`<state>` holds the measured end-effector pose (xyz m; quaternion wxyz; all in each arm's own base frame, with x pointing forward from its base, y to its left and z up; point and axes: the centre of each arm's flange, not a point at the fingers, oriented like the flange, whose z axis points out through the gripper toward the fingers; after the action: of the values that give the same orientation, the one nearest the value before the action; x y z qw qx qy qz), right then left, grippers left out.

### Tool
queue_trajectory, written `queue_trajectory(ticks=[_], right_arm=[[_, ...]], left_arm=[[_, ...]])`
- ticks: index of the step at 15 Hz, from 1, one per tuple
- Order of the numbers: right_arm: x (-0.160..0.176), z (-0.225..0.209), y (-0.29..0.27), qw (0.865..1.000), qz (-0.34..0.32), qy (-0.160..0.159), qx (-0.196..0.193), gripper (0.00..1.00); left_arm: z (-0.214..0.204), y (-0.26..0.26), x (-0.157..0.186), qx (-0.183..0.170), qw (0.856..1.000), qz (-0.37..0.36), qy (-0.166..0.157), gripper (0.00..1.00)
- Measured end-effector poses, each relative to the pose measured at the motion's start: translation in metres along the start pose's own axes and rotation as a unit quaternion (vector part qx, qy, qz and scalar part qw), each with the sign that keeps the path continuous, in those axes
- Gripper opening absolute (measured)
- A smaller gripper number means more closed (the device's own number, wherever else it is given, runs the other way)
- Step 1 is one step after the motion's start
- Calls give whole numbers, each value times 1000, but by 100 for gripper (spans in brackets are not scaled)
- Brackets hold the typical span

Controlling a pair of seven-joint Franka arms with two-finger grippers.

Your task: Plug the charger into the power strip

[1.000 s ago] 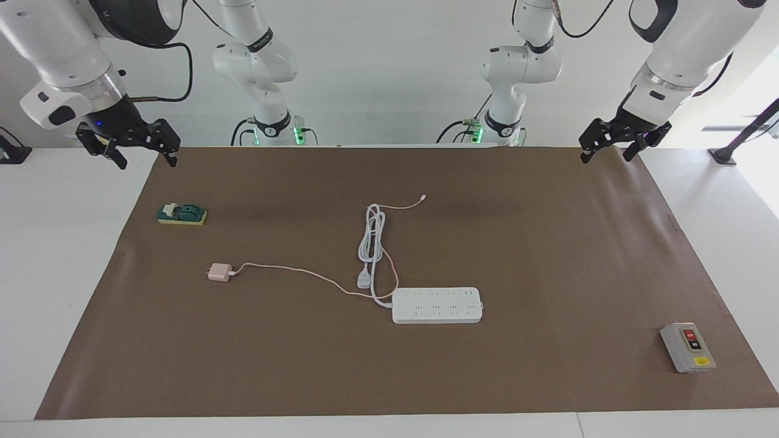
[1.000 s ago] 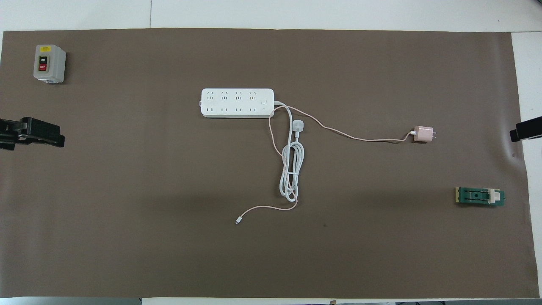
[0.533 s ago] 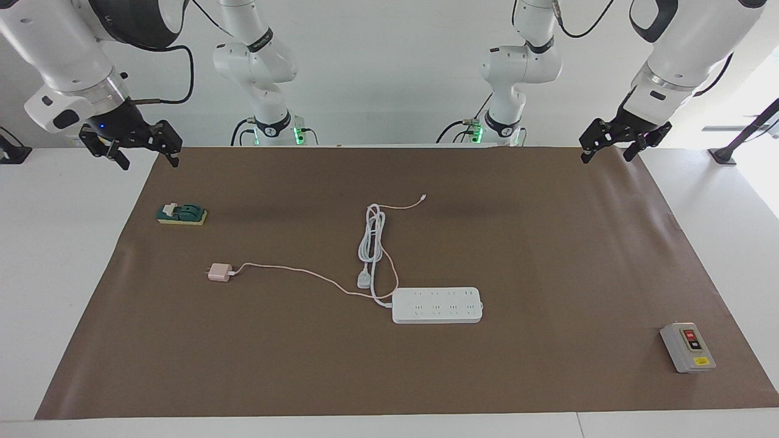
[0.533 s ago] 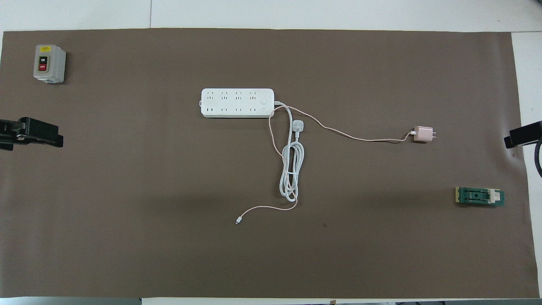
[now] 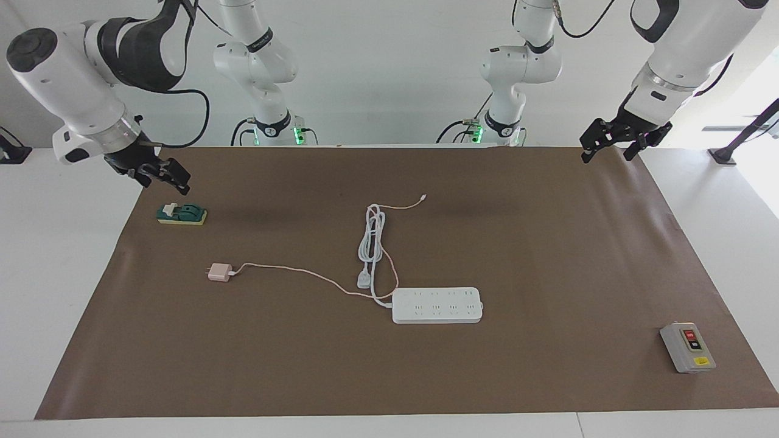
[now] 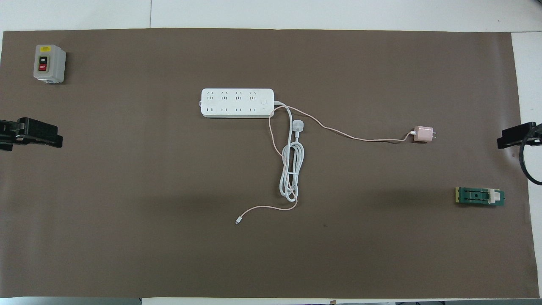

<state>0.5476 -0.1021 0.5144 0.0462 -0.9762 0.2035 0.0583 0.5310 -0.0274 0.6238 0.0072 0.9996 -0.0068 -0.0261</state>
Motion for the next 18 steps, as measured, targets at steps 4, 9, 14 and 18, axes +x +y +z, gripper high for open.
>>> queue_trajectory(ticks=[4,9,14,18], right_arm=[[25,50,1,982,171,-55,58,100],[45,104,6,913,367,-107,141,100],[73,171,48,832,483,-171,211,100],[84,213,58,803,513,-205,225,100]], left_arm=[[-1,1,0,0,1000,1,1,100],[-6,0,0,0,1000,0,7,100],[-29,-18,1,-2,999,-17,32,100],[-29,-30,8,-14,999,-23,30,100]])
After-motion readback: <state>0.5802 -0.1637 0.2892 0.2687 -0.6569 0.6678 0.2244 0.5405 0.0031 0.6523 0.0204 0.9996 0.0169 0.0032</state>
